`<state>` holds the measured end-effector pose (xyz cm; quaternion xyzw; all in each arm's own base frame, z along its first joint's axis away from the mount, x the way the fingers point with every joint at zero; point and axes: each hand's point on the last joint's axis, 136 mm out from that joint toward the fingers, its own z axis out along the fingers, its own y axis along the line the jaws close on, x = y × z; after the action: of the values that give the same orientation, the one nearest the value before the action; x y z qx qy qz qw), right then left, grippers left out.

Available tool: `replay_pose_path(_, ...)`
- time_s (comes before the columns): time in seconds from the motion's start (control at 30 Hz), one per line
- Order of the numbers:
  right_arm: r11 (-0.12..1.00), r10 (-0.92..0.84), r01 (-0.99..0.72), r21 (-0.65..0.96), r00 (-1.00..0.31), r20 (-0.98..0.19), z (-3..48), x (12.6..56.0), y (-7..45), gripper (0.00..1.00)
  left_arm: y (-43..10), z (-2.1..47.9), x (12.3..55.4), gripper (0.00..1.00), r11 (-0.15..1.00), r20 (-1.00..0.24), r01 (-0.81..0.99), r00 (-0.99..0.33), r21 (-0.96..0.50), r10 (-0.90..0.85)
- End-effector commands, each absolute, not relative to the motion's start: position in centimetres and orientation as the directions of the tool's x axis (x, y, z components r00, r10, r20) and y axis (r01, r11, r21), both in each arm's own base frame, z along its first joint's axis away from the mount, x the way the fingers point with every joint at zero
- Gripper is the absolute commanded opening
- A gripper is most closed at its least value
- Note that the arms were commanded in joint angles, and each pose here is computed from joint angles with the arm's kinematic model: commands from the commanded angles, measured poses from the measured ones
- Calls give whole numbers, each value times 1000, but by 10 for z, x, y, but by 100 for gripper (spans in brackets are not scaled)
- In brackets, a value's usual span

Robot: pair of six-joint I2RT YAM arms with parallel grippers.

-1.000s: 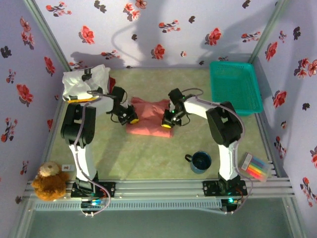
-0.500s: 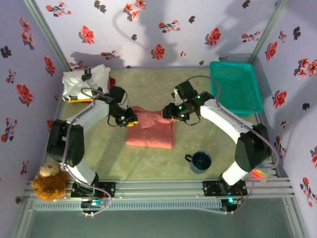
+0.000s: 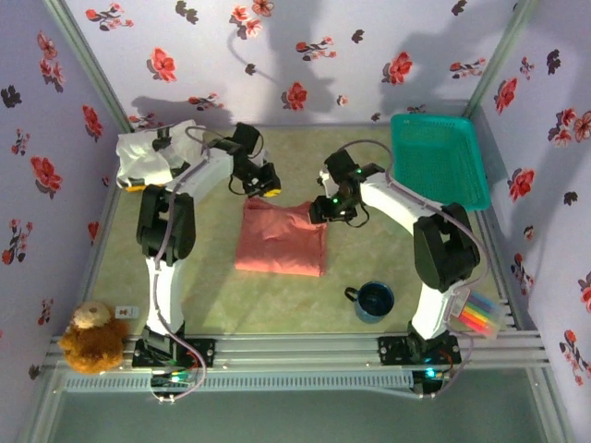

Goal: Fold and stack the t-shirts

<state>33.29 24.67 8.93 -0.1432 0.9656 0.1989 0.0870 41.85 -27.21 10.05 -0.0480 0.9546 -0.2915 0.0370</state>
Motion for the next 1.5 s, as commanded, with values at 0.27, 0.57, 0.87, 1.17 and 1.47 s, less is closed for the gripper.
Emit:
replay_pose_path(0.27, 832, -302, -367, 415, -929, -216, 74, 335, 264, 43, -251, 102, 399, 16, 856, -3, -64, -997, -514, -77)
replay_pose_path(0.57, 856, -256, -335, 395, -936, -240, 89, 339, 259, 0, -301, 103, 422, 13, 812, -4, 17, -1000, -583, 18)
replay_pose_path(0.87, 859, -177, -281, 427, -948, -266, 85, 341, 261, 0, -354, 69, 428, 7, 751, 64, 14, -995, -660, 76)
replay_pose_path(1.17, 876, -165, -268, 401, -948, -273, 87, 340, 254, 0, -367, 38, 407, 4, 760, 89, 44, -987, -648, 133)
replay_pose_path(1.47, 895, -142, -248, 369, -946, -293, 97, 348, 249, 0, -357, 9, 380, 2, 789, 160, 33, -973, -613, 165)
